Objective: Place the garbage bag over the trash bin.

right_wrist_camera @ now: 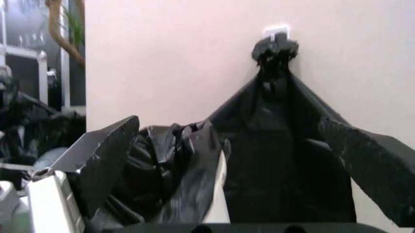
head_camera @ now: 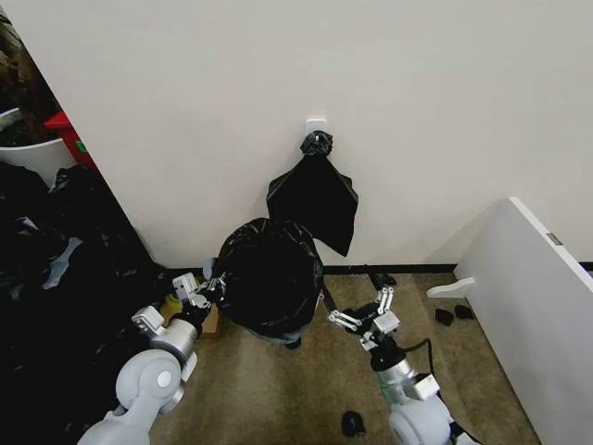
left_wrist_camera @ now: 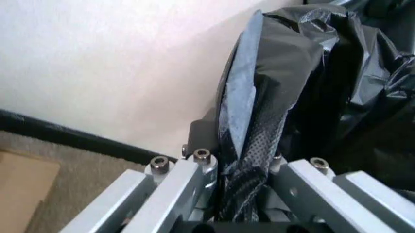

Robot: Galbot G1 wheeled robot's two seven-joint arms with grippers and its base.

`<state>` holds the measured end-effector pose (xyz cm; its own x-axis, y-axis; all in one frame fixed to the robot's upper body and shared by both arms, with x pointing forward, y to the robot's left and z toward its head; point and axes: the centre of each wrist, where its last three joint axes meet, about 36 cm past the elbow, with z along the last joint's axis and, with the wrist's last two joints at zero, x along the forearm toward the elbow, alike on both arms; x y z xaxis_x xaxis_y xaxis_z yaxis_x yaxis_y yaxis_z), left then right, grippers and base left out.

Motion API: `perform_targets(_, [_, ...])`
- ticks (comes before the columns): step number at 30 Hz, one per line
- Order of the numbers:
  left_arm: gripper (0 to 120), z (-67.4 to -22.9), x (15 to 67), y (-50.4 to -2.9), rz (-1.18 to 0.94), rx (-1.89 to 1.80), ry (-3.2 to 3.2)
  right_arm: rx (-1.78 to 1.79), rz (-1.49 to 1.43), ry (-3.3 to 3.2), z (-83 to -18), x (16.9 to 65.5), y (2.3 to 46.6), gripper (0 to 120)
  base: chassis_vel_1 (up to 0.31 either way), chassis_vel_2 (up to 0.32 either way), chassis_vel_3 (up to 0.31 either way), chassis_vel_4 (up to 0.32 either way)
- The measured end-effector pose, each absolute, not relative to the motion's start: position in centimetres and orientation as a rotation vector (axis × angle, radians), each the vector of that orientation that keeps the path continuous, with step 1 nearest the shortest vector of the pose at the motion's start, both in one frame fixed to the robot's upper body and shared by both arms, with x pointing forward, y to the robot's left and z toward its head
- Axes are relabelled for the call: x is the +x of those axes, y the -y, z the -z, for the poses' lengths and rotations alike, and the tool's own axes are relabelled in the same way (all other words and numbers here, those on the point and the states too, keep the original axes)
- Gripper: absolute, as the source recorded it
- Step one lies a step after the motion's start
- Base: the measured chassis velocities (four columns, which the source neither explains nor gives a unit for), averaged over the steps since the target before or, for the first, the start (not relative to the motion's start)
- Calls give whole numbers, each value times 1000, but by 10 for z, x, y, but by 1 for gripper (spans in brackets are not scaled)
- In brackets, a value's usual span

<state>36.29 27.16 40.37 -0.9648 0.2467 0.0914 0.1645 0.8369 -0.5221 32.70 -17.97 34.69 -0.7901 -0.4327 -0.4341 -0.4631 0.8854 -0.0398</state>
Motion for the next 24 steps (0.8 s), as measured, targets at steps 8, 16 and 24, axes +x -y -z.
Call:
perform_targets(8, [4,-401,354,-266,-681,-330,2988,-539,3,-2831,-371,313,158,100,0,0,0,0])
perform_targets(16, [4,-399,351,-262,-593,-352,3071,-427,-153,-2989,-395,306,137,93,0,0,0,0])
perform_targets(24, [4,-397,349,-260,-549,-350,3097,-376,-186,-3082,-411,297,124,66,0,0,0,0])
